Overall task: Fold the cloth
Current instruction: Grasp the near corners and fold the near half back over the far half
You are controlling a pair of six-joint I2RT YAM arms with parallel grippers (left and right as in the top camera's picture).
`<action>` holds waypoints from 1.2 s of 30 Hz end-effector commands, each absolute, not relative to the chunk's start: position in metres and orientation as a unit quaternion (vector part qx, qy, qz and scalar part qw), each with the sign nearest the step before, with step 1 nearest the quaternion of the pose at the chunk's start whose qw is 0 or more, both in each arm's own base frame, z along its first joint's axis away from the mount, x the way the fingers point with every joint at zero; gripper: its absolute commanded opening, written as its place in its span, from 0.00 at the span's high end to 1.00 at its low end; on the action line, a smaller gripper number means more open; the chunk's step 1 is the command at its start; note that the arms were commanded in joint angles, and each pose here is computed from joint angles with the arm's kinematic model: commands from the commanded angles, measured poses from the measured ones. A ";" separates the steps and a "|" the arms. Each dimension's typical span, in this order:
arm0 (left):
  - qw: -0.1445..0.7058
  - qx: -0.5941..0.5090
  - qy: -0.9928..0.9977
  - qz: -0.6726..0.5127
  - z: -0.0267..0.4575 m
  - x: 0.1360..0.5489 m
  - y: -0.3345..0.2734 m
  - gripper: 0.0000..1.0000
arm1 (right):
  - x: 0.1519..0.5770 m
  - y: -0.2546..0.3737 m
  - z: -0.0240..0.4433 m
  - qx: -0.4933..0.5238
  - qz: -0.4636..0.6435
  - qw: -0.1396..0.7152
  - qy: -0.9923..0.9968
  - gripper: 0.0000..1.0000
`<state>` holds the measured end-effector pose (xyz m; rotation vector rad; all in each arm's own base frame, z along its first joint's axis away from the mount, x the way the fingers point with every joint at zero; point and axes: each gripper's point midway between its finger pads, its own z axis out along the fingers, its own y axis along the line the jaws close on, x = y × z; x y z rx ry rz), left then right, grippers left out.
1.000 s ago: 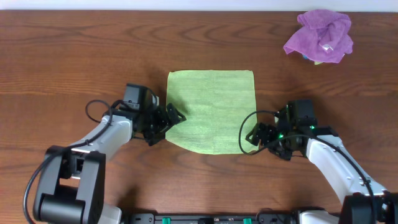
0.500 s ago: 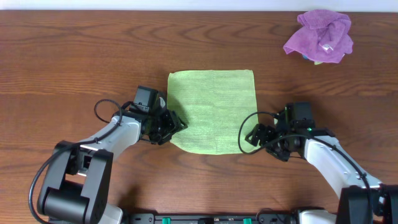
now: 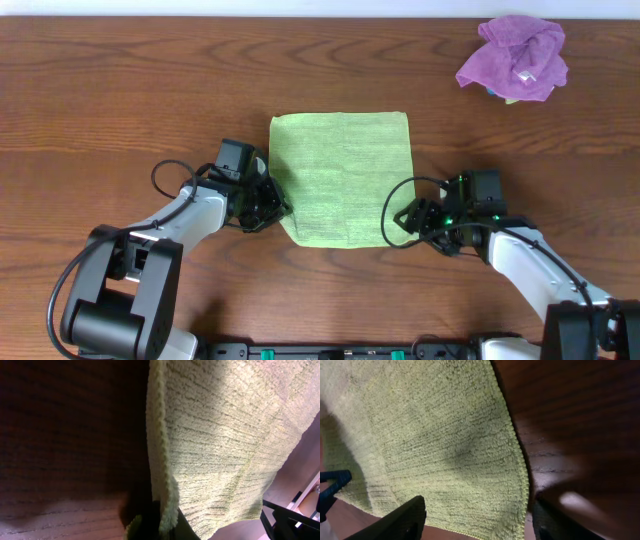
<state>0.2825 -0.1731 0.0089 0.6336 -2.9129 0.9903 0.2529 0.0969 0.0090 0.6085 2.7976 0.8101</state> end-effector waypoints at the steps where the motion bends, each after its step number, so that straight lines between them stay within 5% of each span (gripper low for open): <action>1: 0.006 0.201 -0.930 0.306 0.003 0.277 -0.171 0.94 | 0.230 0.088 -0.016 0.230 0.241 0.050 0.942 0.33; 19: 0.015 0.190 -0.935 0.299 0.000 0.270 -0.169 0.94 | 0.224 0.094 -0.045 0.239 0.250 0.039 0.938 0.65; 24: 0.026 0.178 -0.940 0.291 -0.002 0.263 -0.167 0.94 | 0.220 0.094 -0.049 0.238 0.246 0.030 0.939 0.99; 36: 0.052 0.139 -0.946 0.288 -0.002 0.244 -0.166 0.94 | 0.215 0.107 -0.039 0.225 0.284 0.014 0.932 0.99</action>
